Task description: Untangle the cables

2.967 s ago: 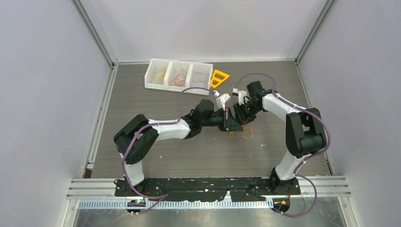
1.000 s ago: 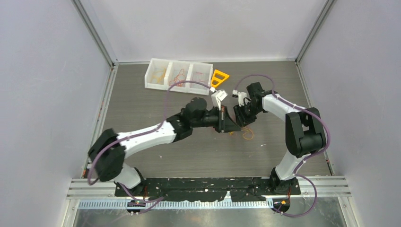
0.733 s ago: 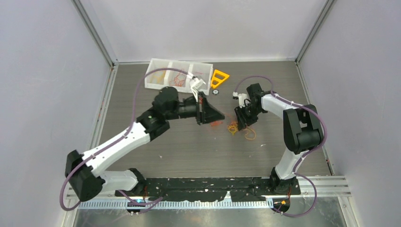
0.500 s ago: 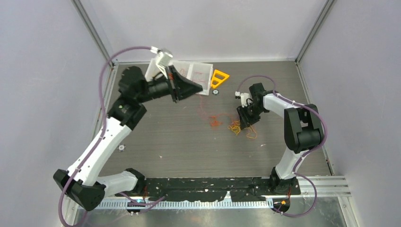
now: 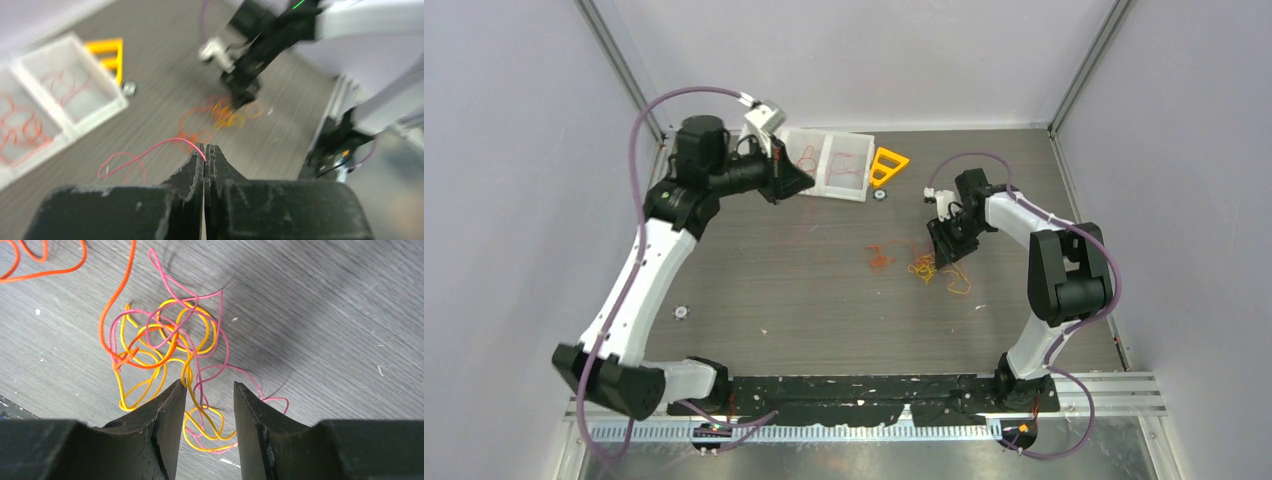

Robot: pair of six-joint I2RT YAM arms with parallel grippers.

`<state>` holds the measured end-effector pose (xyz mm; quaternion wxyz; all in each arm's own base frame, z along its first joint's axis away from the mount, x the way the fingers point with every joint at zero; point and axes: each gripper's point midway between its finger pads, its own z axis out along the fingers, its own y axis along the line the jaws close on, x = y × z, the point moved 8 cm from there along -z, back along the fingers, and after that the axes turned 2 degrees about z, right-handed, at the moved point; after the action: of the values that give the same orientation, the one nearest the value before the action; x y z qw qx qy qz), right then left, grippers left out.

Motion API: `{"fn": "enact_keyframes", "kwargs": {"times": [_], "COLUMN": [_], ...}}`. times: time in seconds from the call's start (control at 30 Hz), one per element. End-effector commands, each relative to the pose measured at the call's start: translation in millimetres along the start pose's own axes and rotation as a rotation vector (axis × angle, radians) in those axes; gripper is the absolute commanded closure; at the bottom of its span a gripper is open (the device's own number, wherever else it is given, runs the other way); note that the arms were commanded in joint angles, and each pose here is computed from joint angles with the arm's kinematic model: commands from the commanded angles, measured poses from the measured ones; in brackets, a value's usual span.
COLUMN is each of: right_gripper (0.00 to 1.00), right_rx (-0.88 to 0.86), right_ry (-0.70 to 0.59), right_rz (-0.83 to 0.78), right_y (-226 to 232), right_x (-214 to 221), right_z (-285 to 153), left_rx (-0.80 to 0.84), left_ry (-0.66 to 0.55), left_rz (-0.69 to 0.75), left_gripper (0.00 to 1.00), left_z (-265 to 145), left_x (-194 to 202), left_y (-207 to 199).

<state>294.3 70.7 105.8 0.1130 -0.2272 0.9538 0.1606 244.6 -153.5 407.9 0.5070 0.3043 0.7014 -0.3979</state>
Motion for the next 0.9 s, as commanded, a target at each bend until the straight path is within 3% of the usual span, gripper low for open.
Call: {"fn": "enact_keyframes", "kwargs": {"times": [0.0, 0.23, 0.4, 0.53, 0.67, 0.73, 0.87], "right_gripper": [0.54, 0.54, 0.54, 0.54, 0.54, 0.54, 0.54], "right_rx": [-0.006, -0.018, -0.016, -0.023, -0.038, -0.043, -0.048], "right_ry": [-0.078, -0.085, -0.082, -0.073, -0.065, -0.063, -0.059], "right_rz": [-0.045, -0.045, -0.044, -0.040, -0.029, -0.024, -0.020], "right_y": [9.6, 13.5, 13.7, 13.7, 14.5, 14.6, 15.2], "right_x": [-12.0, -9.1, -7.6, -6.7, -5.8, -5.4, -5.2], "right_z": [-32.5, -38.9, -39.6, -37.6, -34.5, -33.4, -32.1], "left_rx": [-0.146, -0.247, -0.139, 0.005, 0.153, 0.201, 0.267], "left_ry": [0.328, 0.615, 0.805, 0.893, 0.918, 0.901, 0.878], "left_rz": [0.046, 0.064, 0.067, 0.120, 0.175, 0.206, 0.298], "left_gripper": [1.00, 1.00, 0.97, 0.76, 0.38, 0.25, 0.20], "left_z": [14.3, 37.5, 45.1, 39.4, 34.5, 34.6, 36.6], "left_x": [77.7, 154.3, 196.0, 214.3, 218.1, 217.3, 219.0], "left_y": [53.4, 111.3, 123.7, 120.2, 113.5, 111.3, 113.1]}}
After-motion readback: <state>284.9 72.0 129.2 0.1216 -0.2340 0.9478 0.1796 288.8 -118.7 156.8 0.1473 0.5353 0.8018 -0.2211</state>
